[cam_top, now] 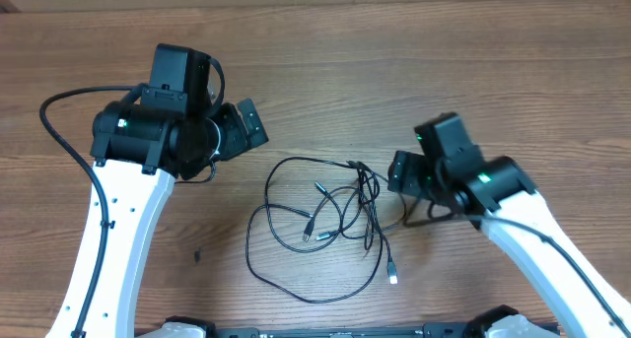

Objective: Untangle cables

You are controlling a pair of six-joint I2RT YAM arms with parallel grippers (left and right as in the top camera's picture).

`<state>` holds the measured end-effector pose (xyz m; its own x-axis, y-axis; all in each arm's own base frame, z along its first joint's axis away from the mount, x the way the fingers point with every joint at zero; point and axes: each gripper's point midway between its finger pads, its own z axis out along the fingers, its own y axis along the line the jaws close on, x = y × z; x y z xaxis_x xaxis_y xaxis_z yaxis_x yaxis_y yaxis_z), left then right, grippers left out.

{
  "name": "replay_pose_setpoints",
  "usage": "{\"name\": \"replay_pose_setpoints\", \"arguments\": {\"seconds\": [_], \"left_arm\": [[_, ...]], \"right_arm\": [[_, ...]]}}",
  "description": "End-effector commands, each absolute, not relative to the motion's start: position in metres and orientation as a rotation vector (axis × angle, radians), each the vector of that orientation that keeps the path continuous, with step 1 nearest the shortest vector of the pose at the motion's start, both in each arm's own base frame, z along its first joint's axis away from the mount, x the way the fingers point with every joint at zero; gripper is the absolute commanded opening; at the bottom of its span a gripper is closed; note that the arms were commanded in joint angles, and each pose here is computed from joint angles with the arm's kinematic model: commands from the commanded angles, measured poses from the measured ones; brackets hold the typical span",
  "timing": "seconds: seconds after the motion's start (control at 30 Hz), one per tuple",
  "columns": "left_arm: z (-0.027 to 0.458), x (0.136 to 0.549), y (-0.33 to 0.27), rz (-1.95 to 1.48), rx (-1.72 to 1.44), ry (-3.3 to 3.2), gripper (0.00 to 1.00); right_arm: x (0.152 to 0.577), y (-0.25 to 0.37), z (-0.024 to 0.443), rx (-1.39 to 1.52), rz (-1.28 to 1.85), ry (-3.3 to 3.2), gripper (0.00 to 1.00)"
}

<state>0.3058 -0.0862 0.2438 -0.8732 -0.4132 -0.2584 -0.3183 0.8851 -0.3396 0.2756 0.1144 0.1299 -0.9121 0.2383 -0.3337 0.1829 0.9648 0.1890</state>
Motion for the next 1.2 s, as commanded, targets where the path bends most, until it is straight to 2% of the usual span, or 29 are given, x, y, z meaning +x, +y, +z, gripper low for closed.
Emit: {"name": "replay_pose_setpoints", "arguments": {"seconds": [0.0,0.23,0.33,0.4,0.53,0.77,1.17], "left_arm": [[0.245,0.308,-0.083,-0.382,-0.509,2.728,1.0],[0.245,0.306,-0.083,-0.379,-0.511,2.734,1.0],[0.245,0.306,-0.083,-0.38,-0.512,2.734,1.0],[0.245,0.306,-0.083,-0.381,-0.512,2.735,1.0],[0.245,0.306,-0.083,-0.384,-0.512,2.736,1.0],[0.244,0.304,-0.083,-0.38,-0.514,2.743,1.0],[0.242,0.3,-0.082,-0.373,-0.519,2.761,1.0]], "right_arm": [[0.284,0.107,0.115,0.347,0.11,2.768,0.86],[0.281,0.115,0.079,0.31,0.081,2.9,0.86],[0.279,0.147,0.077,0.112,0.315,2.945,0.86],[0.276,0.183,0.087,-0.14,0.593,2.91,0.86],[0.27,0.218,0.103,-0.4,0.831,2.808,0.87],[0.261,0.241,0.105,-0.528,0.848,2.765,0.97],[0.232,0.274,0.086,-0.701,0.852,2.798,0.97]]}}
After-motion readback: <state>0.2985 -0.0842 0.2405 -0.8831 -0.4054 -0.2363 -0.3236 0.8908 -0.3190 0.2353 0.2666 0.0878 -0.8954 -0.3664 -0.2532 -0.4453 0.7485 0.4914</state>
